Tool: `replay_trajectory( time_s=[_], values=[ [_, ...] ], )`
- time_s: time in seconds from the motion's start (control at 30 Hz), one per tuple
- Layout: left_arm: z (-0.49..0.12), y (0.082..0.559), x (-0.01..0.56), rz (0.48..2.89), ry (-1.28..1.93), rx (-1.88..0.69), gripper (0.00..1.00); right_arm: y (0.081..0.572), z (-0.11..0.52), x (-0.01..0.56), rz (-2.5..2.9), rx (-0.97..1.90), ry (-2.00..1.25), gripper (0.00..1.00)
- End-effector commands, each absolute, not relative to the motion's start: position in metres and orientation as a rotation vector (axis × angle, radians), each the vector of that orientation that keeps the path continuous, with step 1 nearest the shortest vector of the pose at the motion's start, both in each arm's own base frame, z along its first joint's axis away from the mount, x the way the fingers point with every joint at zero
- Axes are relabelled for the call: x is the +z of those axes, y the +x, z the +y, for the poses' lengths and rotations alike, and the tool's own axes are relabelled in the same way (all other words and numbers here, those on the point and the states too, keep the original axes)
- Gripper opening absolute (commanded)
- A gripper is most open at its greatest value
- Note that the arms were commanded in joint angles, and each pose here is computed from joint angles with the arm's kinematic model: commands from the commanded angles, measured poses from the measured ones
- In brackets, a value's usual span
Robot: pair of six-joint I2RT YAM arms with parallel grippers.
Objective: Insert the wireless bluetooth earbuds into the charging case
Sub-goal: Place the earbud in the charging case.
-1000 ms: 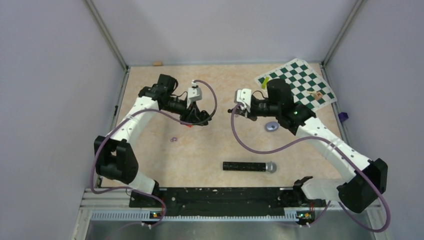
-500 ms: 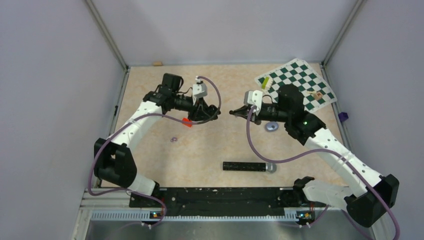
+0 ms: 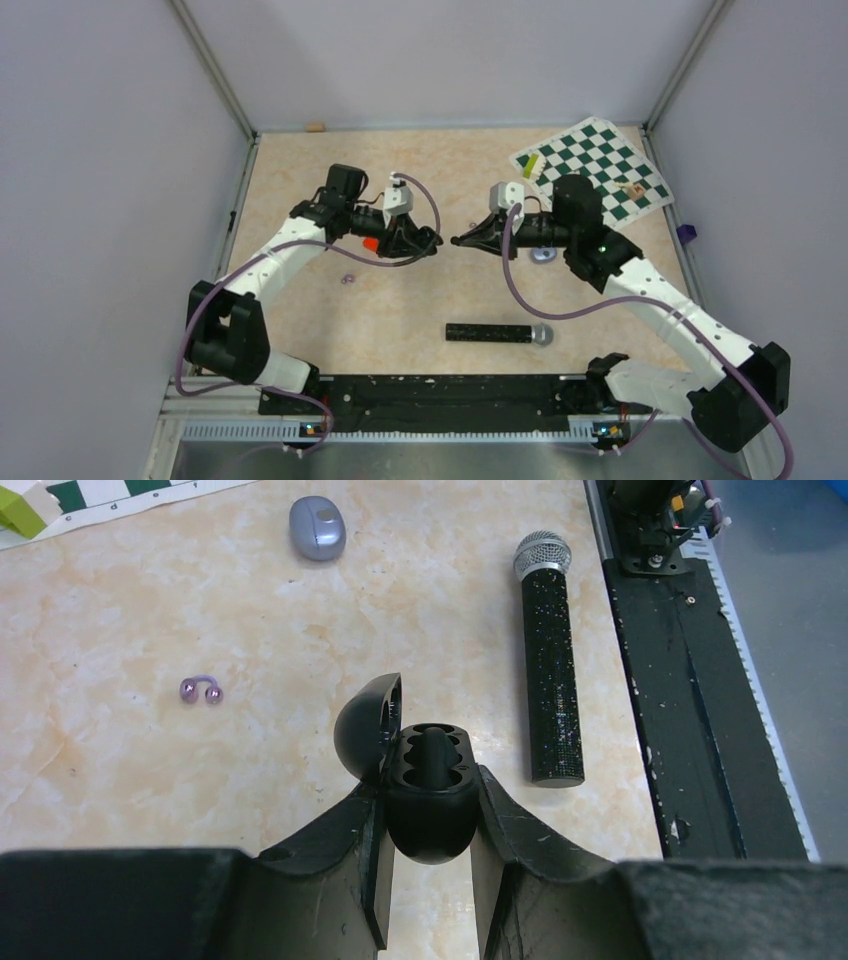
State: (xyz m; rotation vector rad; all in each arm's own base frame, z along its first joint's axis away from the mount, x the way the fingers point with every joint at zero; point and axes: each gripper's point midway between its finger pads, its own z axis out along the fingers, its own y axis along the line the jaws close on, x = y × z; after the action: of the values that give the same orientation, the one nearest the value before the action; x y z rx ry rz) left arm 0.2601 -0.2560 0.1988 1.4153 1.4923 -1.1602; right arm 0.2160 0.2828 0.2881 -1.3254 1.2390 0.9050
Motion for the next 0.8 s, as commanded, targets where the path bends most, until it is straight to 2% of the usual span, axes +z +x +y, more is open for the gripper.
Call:
replay_trajectory(
  time_s=[0.0, 0.77],
  values=[
    [-0.257, 0.25, 0.228, 1.353, 1.418, -1.136, 0.0, 0.215, 0.287, 0.3, 1.194, 0.96, -1.304, 0.05],
    [-0.266, 0.244, 0.229, 1.339, 1.4, -1.139, 0.0, 0.216, 0.298, 0.271, 1.233, 1.092, -1.264, 0.05]
  ],
)
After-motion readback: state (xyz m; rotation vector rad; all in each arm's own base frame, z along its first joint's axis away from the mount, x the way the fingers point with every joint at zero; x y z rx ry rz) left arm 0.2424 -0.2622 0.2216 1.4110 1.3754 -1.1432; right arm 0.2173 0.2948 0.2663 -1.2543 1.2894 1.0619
